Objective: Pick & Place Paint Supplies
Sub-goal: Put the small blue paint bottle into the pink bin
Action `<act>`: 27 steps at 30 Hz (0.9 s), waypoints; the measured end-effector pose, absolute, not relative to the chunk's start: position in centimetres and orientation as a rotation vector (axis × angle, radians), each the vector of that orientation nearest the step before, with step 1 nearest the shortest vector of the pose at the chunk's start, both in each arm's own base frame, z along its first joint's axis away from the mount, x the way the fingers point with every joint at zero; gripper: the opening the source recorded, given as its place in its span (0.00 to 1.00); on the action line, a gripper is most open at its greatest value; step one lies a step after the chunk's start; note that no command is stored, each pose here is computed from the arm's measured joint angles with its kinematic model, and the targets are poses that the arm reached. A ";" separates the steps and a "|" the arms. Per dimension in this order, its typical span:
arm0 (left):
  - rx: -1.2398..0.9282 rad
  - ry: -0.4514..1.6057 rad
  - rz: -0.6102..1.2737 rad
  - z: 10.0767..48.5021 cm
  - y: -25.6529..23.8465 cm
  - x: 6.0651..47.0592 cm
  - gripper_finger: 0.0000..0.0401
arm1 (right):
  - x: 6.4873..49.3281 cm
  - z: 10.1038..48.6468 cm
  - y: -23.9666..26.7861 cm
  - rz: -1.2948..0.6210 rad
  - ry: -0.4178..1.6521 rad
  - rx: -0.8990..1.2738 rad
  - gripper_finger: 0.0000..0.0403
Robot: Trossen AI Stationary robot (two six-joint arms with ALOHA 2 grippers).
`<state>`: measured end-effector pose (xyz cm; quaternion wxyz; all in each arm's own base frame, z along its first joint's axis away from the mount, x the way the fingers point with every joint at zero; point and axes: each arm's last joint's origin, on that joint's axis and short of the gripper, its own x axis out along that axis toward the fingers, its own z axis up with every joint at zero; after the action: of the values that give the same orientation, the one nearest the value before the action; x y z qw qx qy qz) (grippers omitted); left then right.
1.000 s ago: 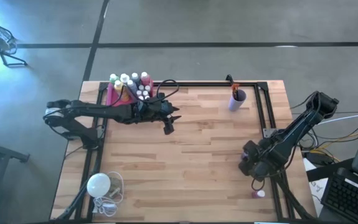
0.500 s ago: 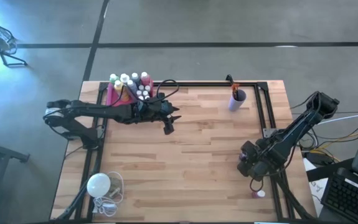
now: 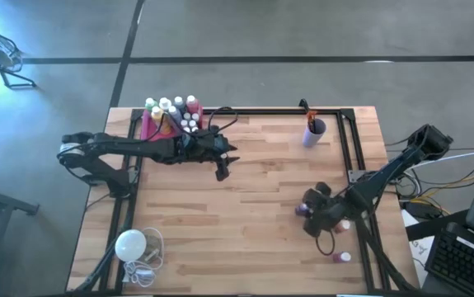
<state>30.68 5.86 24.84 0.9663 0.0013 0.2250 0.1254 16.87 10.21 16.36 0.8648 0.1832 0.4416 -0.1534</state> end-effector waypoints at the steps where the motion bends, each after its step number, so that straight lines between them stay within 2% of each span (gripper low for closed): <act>1: -0.009 0.455 0.213 24.8 5.7 30.7 0.41 | 17.2 16.5 10.2 -0.292 0.907 0.373 0.35; 9: -0.088 0.361 -0.141 25.1 4.2 31.6 0.41 | 18.9 17.4 10.1 -0.169 0.797 0.325 0.34; 18: -0.044 0.391 -0.182 23.6 3.4 32.6 0.41 | 19.6 17.3 8.6 -0.161 0.854 0.371 0.34; 27: -0.056 0.396 -0.176 23.5 3.4 32.7 0.41 | 21.6 15.7 7.3 -0.197 0.938 0.260 0.34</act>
<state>32.67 3.40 23.46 0.9763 -0.0278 0.1962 -0.0875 21.65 7.34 15.68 0.8793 0.1247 0.4498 -0.0945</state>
